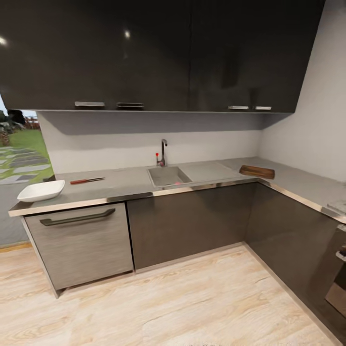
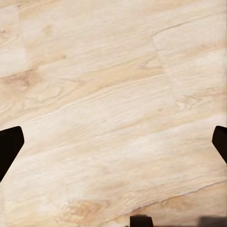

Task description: In the kitchen, take the Vidalia onion out of the sink, dice it on the chopping board with the paring knife, put the diced onion into the bowl on the countertop, then place both the paring knife and the chopping board into the sink.

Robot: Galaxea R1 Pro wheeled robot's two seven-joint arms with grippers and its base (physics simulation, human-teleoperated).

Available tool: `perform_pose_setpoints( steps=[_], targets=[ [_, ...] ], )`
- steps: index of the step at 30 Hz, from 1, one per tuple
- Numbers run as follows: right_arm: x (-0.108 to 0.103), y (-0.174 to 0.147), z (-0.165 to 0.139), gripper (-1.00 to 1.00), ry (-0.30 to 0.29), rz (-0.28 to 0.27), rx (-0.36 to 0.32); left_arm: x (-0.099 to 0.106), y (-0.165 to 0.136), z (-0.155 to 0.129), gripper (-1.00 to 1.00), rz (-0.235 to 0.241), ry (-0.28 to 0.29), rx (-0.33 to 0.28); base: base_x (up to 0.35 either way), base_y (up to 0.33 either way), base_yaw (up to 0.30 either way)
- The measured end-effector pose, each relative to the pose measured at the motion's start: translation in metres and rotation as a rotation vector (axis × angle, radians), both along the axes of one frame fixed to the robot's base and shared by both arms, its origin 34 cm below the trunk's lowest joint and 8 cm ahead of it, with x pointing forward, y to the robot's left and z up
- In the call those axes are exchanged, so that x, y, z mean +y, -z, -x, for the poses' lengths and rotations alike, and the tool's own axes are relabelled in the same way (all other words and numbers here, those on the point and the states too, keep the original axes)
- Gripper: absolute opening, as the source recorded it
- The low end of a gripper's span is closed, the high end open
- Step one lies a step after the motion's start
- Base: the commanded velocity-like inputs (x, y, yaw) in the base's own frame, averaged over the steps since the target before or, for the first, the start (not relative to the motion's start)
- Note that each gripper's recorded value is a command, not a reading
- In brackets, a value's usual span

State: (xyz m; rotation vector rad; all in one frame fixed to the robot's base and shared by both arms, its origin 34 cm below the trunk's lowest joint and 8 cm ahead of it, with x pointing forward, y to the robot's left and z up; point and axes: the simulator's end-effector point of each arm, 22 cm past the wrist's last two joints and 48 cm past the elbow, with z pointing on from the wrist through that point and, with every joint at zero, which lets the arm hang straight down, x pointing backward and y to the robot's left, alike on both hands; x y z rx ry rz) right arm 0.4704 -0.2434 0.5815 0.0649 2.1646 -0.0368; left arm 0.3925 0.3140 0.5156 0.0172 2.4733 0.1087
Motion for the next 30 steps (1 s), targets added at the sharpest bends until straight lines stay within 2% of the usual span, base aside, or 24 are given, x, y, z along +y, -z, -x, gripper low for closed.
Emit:
perform_pose_setpoints(
  steps=[12,30],
  targets=[
    [-0.0003,0.0040,0.0030,1.00,0.001,0.000,0.012,-0.0004,0.0029,0.0035,1.00,0.001,0.000,0.011,0.000,0.000,-0.217],
    [0.0002,0.0055,0.0043,1.00,0.001,0.000,0.018,-0.0015,0.0029,0.0032,1.00,0.003,0.001,0.011,0.000,0.000,-0.016]
  ],
)
